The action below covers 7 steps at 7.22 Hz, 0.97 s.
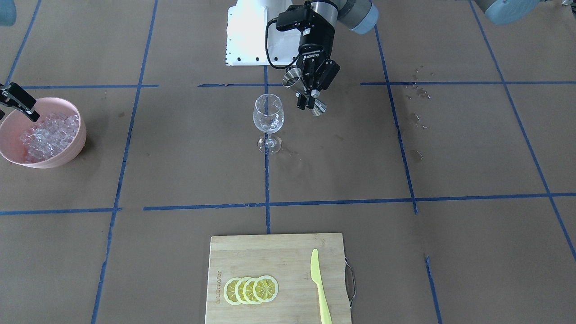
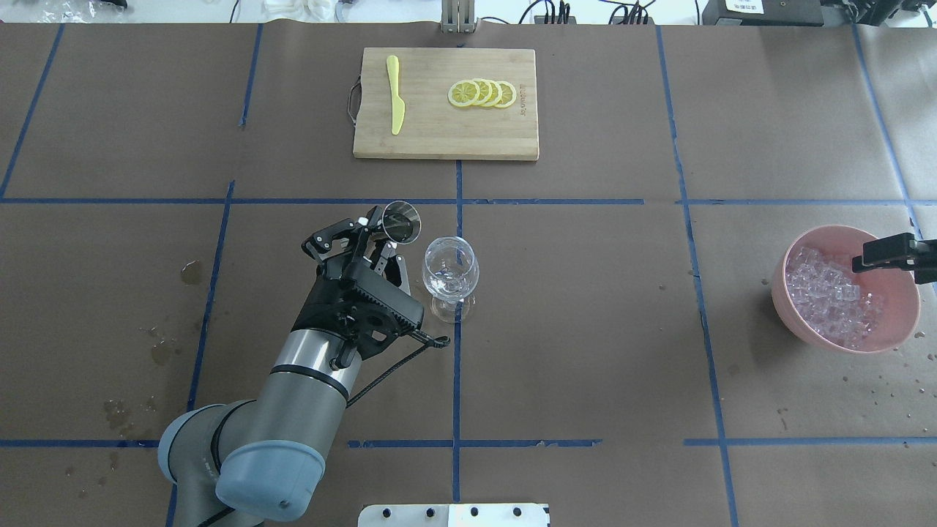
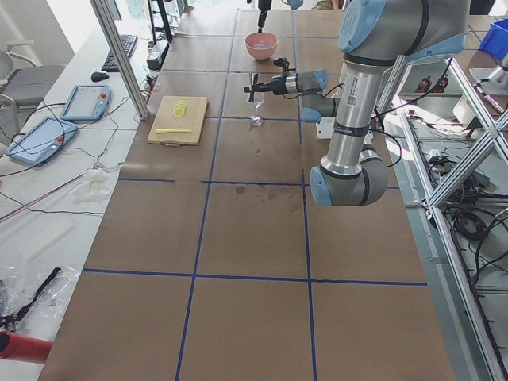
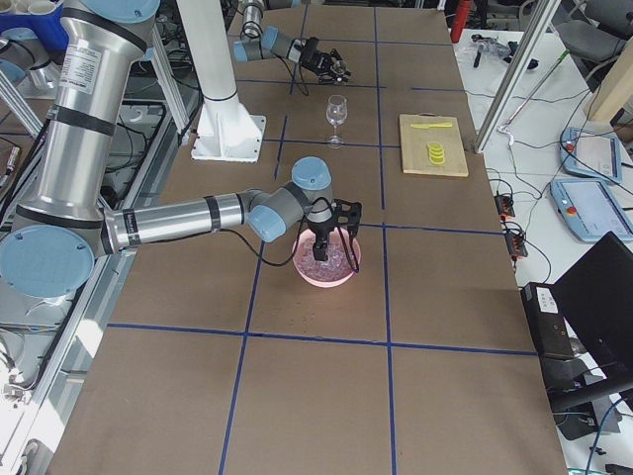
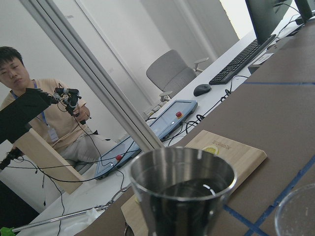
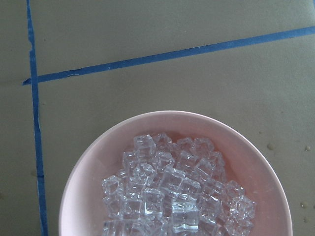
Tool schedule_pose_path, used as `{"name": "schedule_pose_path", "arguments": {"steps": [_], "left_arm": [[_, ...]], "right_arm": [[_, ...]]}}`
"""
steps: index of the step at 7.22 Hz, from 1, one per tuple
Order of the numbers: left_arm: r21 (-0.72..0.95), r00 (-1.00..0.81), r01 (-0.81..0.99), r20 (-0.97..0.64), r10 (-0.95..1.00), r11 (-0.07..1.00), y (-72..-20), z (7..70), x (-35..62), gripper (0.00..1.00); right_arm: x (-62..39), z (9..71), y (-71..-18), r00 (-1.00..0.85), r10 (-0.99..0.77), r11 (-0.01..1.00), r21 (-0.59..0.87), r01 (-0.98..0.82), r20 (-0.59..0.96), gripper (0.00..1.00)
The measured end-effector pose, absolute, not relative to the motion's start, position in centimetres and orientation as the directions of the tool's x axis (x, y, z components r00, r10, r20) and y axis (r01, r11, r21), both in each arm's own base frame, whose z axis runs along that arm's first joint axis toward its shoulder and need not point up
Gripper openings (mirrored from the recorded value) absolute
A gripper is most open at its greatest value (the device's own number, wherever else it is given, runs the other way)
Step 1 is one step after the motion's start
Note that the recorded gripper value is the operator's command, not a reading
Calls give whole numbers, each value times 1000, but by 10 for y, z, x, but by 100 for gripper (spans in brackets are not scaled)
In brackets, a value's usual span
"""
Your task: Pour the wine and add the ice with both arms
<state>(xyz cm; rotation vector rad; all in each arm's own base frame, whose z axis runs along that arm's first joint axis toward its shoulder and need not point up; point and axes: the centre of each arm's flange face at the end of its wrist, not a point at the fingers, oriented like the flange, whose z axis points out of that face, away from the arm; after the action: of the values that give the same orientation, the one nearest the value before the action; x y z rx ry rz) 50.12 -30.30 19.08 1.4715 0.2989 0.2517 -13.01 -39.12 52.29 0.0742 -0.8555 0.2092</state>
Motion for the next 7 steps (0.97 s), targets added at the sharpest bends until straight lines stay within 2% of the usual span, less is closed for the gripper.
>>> {"name": "schedule_pose_path", "arguments": {"steps": [7], "left_arm": [[920,864,-387,383,328,-54,-302,177,515,0]], "right_arm": [[-136,525,-391,644,146,979,-14,-206,751,100]]}}
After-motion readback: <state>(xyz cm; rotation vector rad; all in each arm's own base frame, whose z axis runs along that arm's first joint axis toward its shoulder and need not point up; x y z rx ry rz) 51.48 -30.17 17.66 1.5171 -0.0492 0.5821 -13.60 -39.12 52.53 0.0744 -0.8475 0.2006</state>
